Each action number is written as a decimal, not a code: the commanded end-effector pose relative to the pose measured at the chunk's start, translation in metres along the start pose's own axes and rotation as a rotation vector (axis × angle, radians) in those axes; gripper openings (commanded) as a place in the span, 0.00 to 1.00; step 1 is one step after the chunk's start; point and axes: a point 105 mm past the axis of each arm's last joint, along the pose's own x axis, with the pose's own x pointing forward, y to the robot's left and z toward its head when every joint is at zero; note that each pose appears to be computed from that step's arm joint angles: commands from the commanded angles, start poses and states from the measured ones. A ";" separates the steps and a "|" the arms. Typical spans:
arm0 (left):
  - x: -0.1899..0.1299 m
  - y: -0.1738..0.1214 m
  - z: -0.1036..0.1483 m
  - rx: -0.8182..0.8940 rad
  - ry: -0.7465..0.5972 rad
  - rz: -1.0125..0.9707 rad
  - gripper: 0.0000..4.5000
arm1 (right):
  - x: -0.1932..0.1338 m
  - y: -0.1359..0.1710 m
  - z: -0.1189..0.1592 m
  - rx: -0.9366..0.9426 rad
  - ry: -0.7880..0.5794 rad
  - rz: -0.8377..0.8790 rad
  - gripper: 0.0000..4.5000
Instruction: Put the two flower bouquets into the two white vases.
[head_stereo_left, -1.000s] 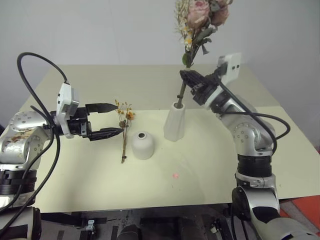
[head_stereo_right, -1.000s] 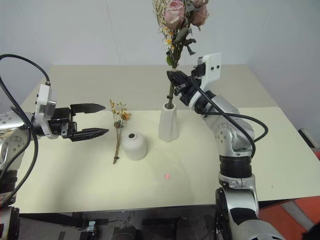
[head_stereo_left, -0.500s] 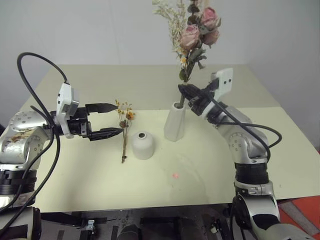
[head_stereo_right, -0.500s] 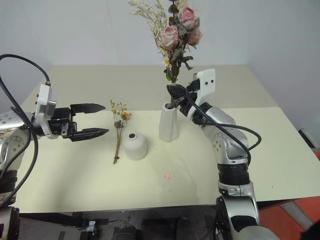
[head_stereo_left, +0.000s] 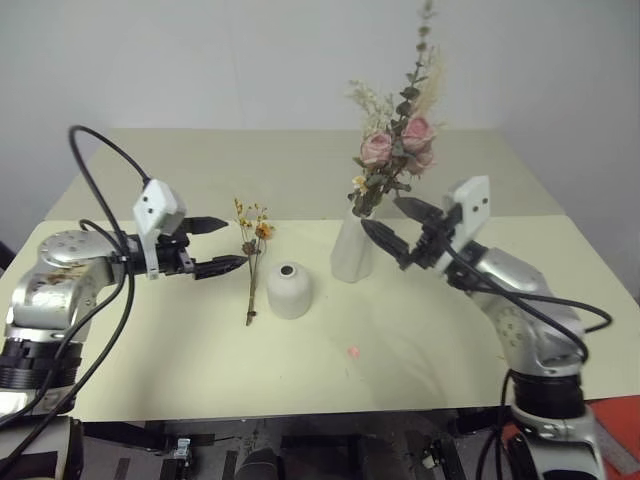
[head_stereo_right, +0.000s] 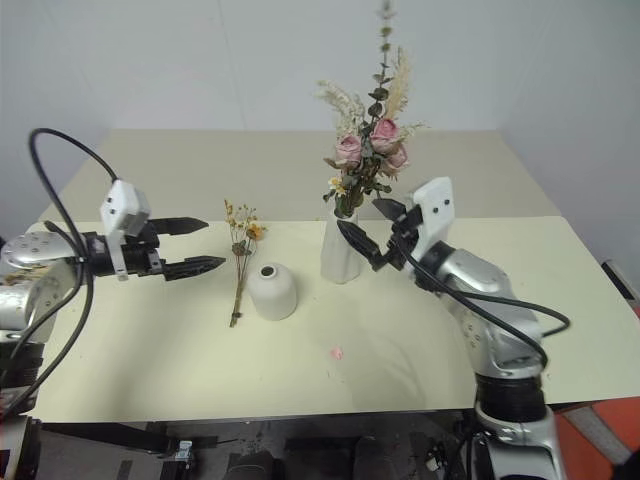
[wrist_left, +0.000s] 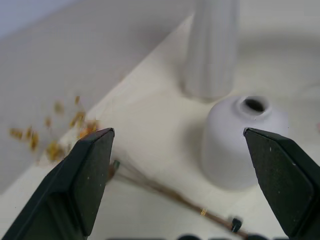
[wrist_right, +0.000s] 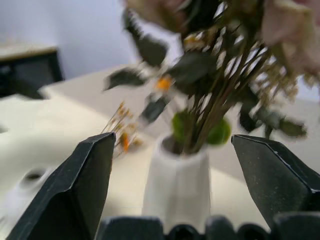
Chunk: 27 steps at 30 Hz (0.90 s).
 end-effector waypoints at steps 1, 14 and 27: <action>0.007 0.002 -0.007 -0.045 0.158 0.058 1.00 | -0.018 0.012 0.025 -0.076 -0.003 0.111 0.99; 0.060 0.015 -0.039 -0.279 0.496 0.218 0.96 | -0.065 0.020 0.045 -0.165 0.178 0.426 1.00; 0.069 0.024 -0.043 -0.297 0.507 0.244 0.07 | -0.072 0.020 0.048 -0.171 0.180 0.424 1.00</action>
